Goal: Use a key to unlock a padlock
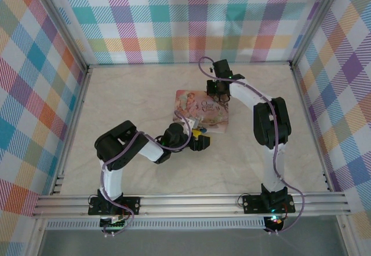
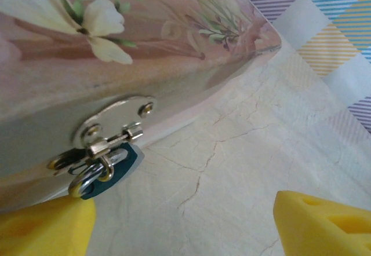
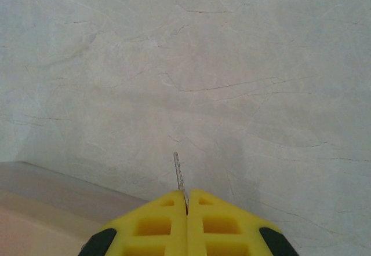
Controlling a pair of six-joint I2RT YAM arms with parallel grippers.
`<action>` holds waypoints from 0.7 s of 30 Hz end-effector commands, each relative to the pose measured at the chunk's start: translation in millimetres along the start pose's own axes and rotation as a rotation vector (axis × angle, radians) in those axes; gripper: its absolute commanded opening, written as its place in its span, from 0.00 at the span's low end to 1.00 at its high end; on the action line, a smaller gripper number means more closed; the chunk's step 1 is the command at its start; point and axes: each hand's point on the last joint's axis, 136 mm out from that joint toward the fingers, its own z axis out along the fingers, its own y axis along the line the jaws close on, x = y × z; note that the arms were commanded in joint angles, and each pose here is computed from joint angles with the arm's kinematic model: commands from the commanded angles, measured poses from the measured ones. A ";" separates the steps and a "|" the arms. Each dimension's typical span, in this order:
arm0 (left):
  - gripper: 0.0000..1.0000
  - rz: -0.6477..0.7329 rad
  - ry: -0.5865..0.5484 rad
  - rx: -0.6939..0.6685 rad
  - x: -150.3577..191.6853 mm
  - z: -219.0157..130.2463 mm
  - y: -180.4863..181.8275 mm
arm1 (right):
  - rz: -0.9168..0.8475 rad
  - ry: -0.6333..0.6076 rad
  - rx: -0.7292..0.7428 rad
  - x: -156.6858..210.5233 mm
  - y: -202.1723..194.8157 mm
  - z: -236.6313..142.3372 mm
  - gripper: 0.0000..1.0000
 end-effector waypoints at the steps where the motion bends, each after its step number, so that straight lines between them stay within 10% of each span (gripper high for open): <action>1: 0.84 0.000 -0.090 -0.127 -17.5 3.8 17.3 | -0.009 0.174 -0.024 54.0 11.9 3.7 0.00; 21: 0.60 0.011 -0.079 0.119 -44.4 -8.6 -30.9 | -0.013 0.163 -0.026 55.0 17.3 -3.7 0.00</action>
